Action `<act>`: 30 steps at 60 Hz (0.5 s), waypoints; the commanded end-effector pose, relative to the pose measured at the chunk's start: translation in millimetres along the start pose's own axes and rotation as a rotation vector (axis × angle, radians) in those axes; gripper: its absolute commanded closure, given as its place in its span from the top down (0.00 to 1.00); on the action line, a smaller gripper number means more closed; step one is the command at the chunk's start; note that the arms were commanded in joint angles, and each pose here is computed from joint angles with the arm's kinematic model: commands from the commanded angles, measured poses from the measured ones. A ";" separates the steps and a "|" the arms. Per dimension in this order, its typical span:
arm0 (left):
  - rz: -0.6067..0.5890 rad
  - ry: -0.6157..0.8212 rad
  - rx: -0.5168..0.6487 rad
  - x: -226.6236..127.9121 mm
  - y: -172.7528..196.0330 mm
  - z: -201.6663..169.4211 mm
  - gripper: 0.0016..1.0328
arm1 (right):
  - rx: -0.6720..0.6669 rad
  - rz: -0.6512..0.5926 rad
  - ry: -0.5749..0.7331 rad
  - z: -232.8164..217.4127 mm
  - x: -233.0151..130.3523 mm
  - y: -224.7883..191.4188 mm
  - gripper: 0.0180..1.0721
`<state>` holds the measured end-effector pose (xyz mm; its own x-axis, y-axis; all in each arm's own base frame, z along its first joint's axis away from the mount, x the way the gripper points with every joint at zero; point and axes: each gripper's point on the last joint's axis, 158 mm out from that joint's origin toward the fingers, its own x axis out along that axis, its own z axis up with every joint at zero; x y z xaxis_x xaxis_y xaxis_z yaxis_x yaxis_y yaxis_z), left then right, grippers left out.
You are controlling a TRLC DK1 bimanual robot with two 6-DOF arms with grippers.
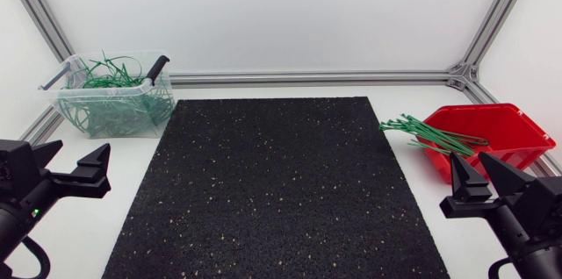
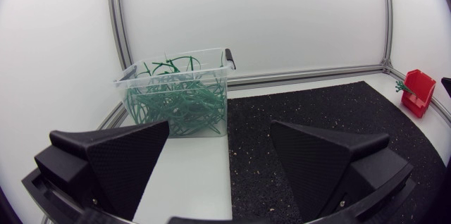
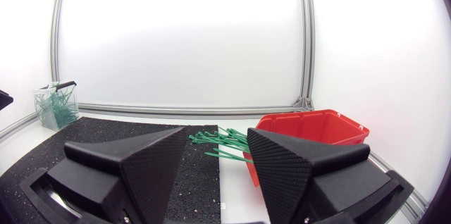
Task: Take a green cable tie from the red box, thread the tail through the head to close it, then place it in the transparent bin on the left.
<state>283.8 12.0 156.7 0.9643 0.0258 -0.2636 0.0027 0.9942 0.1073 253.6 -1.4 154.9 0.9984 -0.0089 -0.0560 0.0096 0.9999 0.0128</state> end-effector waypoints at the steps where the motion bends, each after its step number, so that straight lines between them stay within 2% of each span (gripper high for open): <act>1: -0.011 -0.009 -0.027 -3.0 -4.4 -7.9 0.96 | -0.013 -0.001 0.001 -5.8 1.1 -0.6 0.62; 30: -0.022 -0.114 -0.076 -18.1 -13.0 -21.9 0.96 | -0.013 -0.001 0.001 -5.8 1.1 -0.6 0.62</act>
<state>262.6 2.0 148.3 0.9878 -0.0018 -0.1556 0.0112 0.9982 0.0595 253.6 -1.4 155.0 0.9984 -0.0089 -0.0556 0.0096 0.9999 0.0128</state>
